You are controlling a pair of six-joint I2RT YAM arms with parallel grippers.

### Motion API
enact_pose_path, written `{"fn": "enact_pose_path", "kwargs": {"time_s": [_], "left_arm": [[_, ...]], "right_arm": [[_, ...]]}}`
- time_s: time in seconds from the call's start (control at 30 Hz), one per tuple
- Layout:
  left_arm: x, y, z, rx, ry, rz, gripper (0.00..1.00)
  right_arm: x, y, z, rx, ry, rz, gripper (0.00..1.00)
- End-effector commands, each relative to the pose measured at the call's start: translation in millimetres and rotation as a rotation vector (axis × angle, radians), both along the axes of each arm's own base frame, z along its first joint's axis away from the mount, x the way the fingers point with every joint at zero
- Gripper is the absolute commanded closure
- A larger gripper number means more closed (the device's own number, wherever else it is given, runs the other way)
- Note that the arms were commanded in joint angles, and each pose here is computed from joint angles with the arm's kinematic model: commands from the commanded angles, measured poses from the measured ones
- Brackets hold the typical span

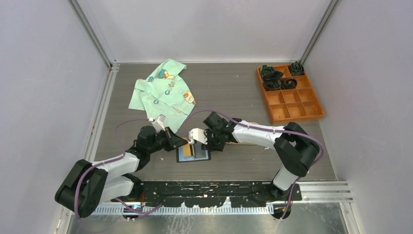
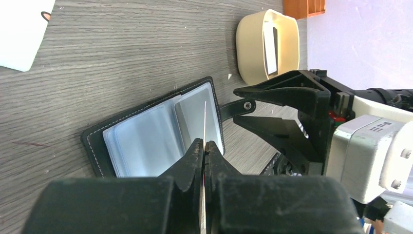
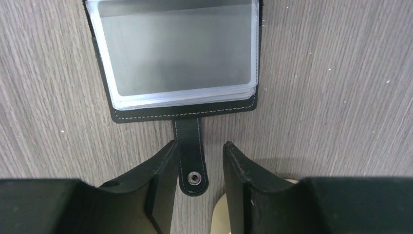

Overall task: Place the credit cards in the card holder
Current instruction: Insert the credit card into the card holder.

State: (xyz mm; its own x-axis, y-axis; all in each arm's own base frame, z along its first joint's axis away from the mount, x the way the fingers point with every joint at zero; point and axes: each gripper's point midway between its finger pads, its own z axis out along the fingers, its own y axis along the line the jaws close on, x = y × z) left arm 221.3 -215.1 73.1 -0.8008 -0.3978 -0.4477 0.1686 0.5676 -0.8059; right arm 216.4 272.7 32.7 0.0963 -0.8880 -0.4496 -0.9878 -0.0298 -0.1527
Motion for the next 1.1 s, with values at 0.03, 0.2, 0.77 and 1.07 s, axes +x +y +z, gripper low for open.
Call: {"fn": "enact_pose_path", "kwargs": {"time_s": [0.03,0.2,0.77,1.07], "left_arm": [[9,-1,13,-0.061,-0.055,0.029,1.00],[12,3,11,-0.068,-0.051,0.072,1.00],[17,1,2,-0.101,-0.027,0.097,1.00],[16,8,-7,-0.048,-0.019,0.115,1.00]], "right_arm": [[2,4,-2,0.006,-0.020,0.005,0.57],[0,5,-4,-0.001,-0.018,0.010,0.58],[-2,4,-11,-0.034,-0.011,0.011,0.60],[-2,4,-11,-0.036,-0.005,0.007,0.61]]}}
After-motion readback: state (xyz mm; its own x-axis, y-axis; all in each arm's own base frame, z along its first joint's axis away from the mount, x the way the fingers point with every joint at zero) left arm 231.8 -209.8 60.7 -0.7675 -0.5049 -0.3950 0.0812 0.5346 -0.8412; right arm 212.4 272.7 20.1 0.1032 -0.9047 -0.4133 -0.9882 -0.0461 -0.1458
